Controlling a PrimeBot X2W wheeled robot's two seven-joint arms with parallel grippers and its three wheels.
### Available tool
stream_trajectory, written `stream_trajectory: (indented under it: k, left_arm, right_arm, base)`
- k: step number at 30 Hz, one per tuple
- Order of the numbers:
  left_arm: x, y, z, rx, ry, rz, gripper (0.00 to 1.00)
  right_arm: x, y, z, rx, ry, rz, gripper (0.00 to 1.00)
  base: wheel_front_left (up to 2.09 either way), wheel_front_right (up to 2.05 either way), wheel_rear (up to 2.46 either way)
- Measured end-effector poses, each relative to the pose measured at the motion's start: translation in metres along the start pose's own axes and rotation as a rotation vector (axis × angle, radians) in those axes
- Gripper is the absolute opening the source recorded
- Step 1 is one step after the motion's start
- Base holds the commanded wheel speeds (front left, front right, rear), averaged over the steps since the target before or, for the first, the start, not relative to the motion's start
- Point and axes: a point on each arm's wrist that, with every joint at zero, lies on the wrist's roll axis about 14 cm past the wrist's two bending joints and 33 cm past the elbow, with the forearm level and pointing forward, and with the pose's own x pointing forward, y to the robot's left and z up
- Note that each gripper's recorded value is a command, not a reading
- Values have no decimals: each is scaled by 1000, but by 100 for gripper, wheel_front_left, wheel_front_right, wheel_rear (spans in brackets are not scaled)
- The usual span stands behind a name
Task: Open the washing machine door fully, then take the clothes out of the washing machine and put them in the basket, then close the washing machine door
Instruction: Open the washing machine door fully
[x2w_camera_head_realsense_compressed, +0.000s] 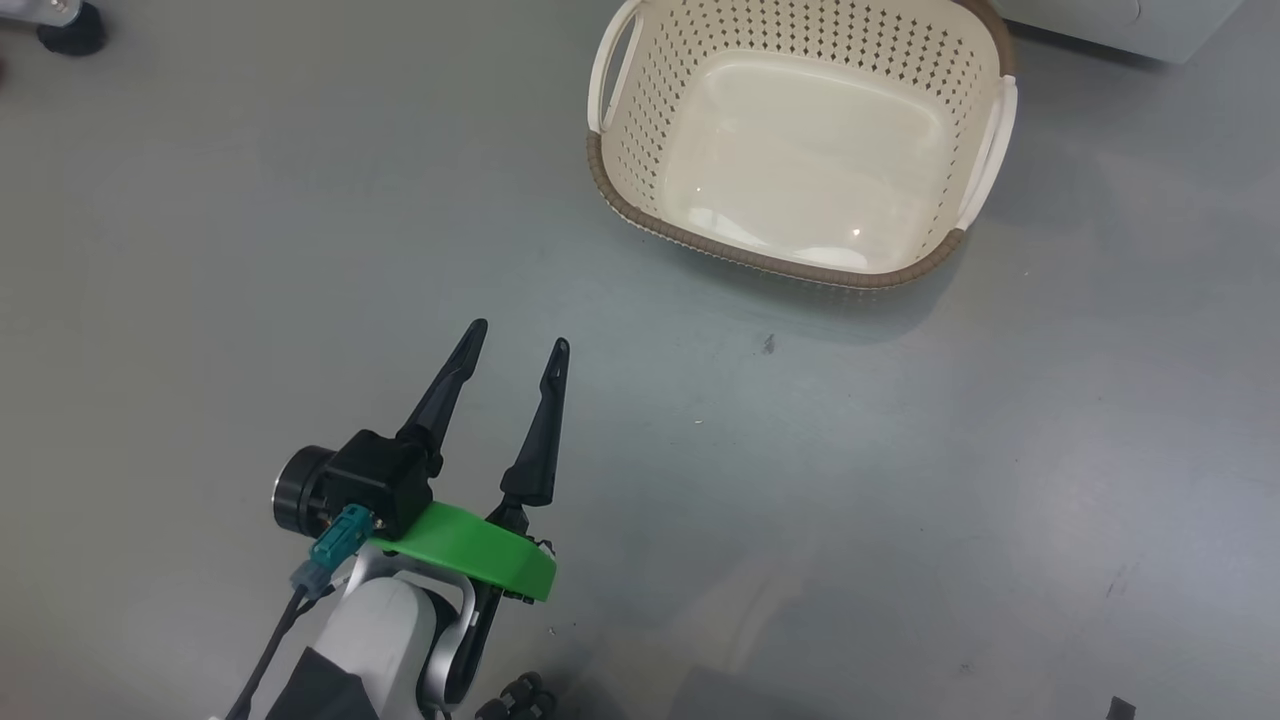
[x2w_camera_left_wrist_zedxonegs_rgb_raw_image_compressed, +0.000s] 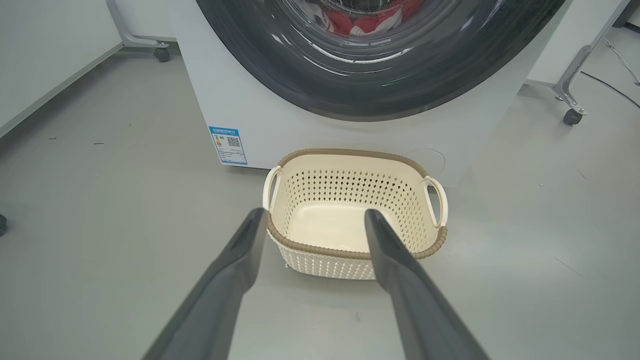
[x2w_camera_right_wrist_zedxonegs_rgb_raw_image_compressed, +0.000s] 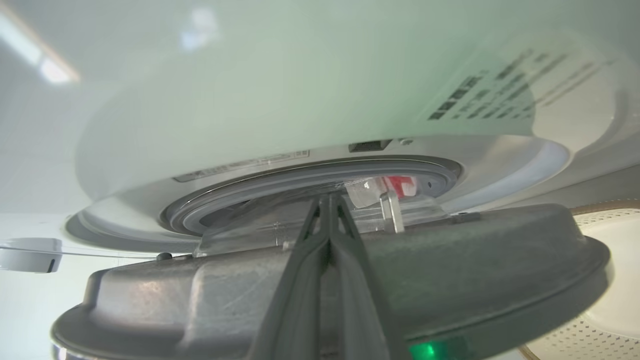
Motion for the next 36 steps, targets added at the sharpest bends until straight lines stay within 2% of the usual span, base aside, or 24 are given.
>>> stream_trajectory:
  k: [24,36]
  left_arm:
    - [1,-5,6,-5,-20,-12,100]
    - [-4,-3,19,5,-56,-8,100]
  right_arm:
    - [-8,-4,-14,2,79,-50,0]
    - [-18,-3,-42,6,154,-76,0]
  base:
    - [0,0,0]
    - [0,0,0]
